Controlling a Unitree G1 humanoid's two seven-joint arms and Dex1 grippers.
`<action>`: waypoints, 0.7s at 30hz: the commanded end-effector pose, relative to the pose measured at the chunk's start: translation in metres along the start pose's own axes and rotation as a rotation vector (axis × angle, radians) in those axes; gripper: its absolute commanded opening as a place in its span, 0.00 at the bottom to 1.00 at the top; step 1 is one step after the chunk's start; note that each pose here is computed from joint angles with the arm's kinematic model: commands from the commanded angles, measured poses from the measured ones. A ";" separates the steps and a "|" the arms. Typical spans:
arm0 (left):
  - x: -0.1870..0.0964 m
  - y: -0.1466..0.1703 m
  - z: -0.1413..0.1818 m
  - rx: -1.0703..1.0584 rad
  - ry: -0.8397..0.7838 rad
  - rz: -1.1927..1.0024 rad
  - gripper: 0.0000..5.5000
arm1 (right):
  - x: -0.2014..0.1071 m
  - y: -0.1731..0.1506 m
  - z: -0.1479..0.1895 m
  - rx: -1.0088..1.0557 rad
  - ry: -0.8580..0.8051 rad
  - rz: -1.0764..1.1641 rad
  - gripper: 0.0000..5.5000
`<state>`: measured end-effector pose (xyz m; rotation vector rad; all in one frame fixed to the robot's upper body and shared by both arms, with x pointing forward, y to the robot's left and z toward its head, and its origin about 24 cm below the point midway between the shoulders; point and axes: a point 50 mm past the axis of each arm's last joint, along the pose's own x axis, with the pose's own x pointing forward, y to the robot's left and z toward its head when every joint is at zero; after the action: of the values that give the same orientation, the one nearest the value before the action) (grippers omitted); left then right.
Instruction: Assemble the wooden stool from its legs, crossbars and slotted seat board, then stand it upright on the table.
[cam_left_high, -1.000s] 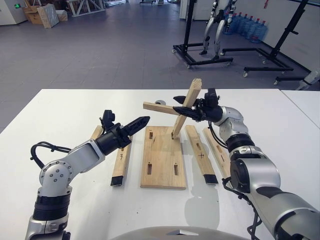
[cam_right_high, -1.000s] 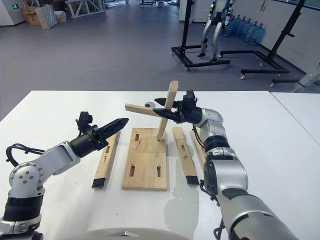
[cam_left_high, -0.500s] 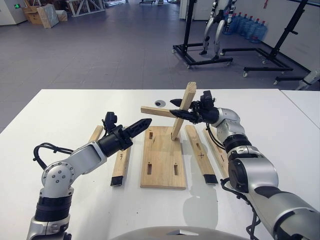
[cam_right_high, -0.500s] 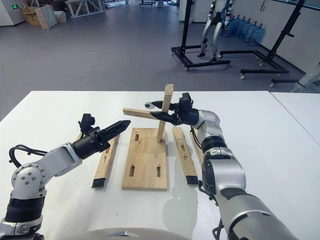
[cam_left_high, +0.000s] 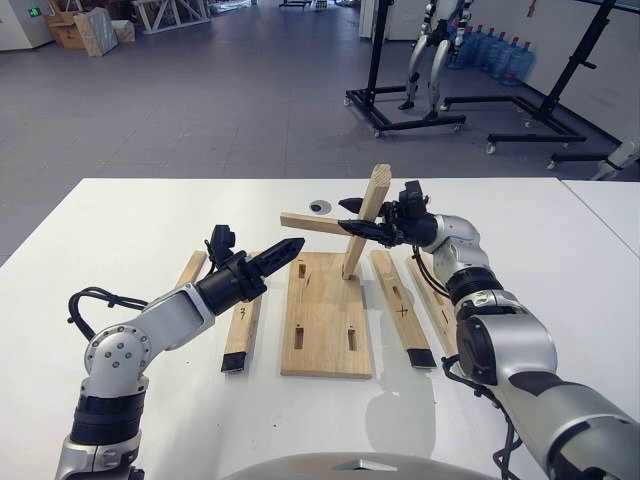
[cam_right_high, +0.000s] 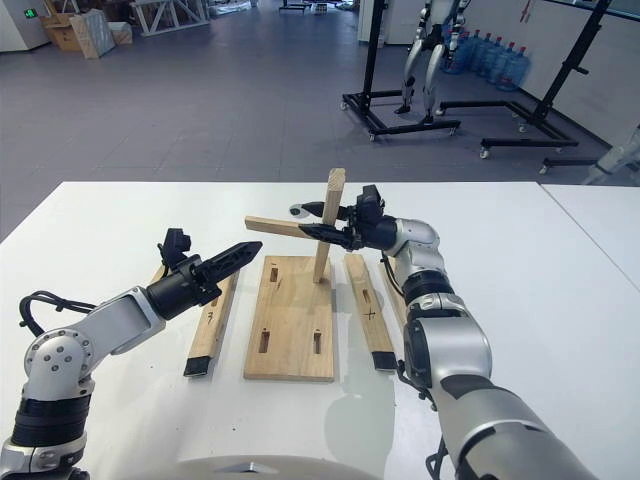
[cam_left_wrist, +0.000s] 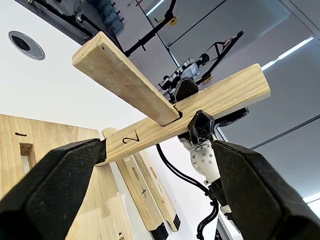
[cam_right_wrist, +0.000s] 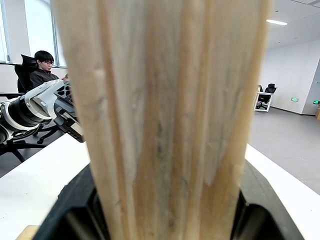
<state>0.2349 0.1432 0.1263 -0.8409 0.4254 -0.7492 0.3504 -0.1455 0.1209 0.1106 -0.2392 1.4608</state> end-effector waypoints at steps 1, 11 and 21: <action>0.001 -0.001 -0.001 0.010 0.014 0.002 0.74 | 0.002 -0.005 0.012 -0.047 0.017 0.013 0.37; 0.001 -0.001 -0.002 0.008 0.018 -0.001 0.74 | 0.002 -0.003 0.007 -0.038 0.030 0.021 0.37; 0.002 -0.002 -0.005 0.000 0.020 0.000 0.74 | 0.005 0.000 0.001 -0.042 0.061 0.040 0.37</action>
<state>0.2345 0.1414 0.1260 -0.8457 0.4263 -0.7533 0.3496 -0.1428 0.1198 0.0521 -0.2211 1.4830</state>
